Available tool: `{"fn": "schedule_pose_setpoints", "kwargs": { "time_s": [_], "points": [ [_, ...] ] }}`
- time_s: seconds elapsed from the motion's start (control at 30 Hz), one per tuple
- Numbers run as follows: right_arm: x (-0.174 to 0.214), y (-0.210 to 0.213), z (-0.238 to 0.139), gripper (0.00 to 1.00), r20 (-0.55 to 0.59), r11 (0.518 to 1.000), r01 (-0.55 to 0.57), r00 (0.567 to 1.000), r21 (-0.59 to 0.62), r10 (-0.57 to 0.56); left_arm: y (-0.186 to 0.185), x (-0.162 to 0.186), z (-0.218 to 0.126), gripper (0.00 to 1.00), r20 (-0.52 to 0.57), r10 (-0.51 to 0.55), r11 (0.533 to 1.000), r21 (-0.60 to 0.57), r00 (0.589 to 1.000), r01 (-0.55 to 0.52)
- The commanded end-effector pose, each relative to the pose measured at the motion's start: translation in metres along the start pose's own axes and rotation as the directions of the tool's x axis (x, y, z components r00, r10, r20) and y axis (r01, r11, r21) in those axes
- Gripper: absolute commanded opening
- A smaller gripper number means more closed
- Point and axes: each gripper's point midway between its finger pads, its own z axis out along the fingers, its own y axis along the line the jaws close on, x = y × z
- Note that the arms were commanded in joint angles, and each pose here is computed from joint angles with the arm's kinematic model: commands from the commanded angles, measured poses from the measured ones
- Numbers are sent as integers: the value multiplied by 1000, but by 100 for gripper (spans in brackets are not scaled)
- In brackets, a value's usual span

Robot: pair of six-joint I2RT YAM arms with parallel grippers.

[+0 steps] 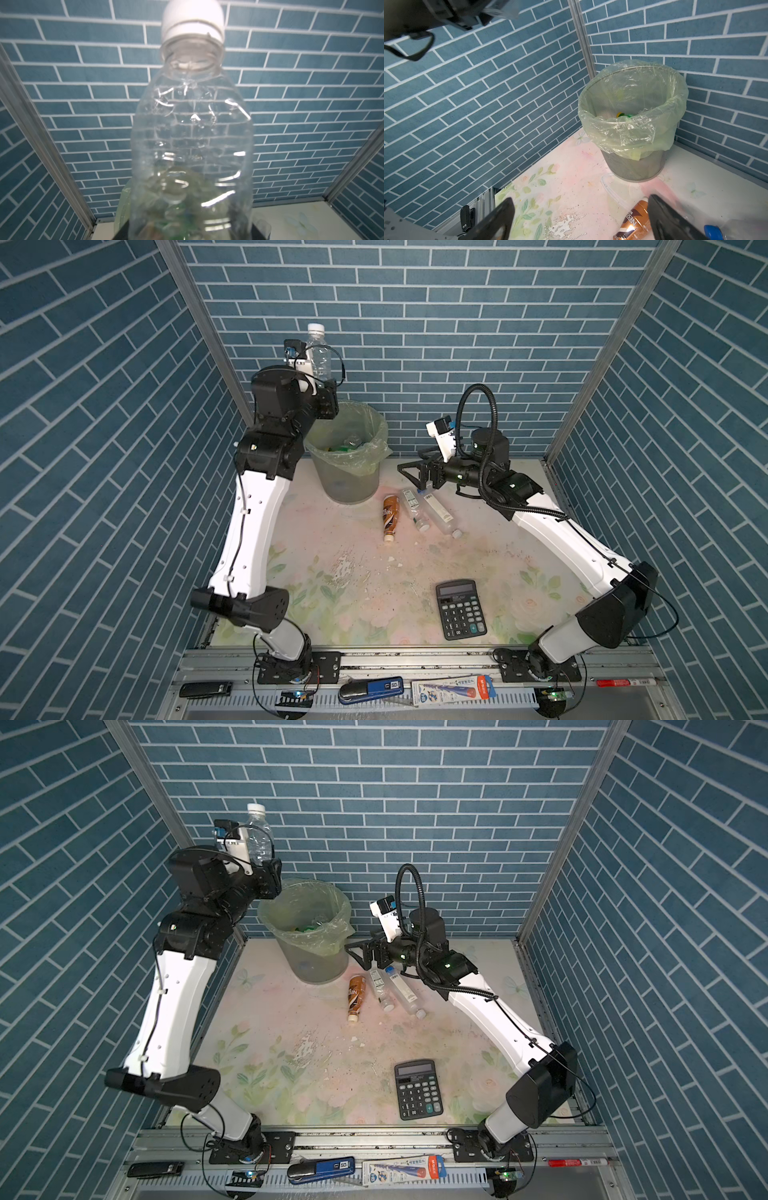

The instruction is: Throw the plastic bottles in the bin

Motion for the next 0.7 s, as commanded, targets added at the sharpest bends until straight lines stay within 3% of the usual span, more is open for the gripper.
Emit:
{"fn": "schedule_pose_setpoints", "kwargs": {
  "time_s": [0.0, 0.07, 0.17, 0.3, 0.67],
  "points": [
    [-14, 6, -1, 99, 23, 998, 58, 998, -9, -57, 4, 105, 58, 79, -347, -104, 994, 7, 932, 113],
    [-11, 4, -1, 99, 16, 998, 56, 998, -3, -56, -6, 127, 67, 85, -430, -117, 987, 53, 895, 154],
    [-9, 2, 0, 99, 11, 999, 54, 998, 5, -54, -16, 128, 65, 99, -418, -125, 980, 87, 900, 177],
    [-6, 1, 1, 99, 10, 999, 41, 999, 5, -41, -15, 112, 49, 99, -343, -137, 979, 95, 929, 179],
    [1, -4, -1, 99, 13, 1000, -7, 1000, 27, 6, -29, 84, 13, 99, -280, -177, 960, 161, 943, 228]
  ]
}}
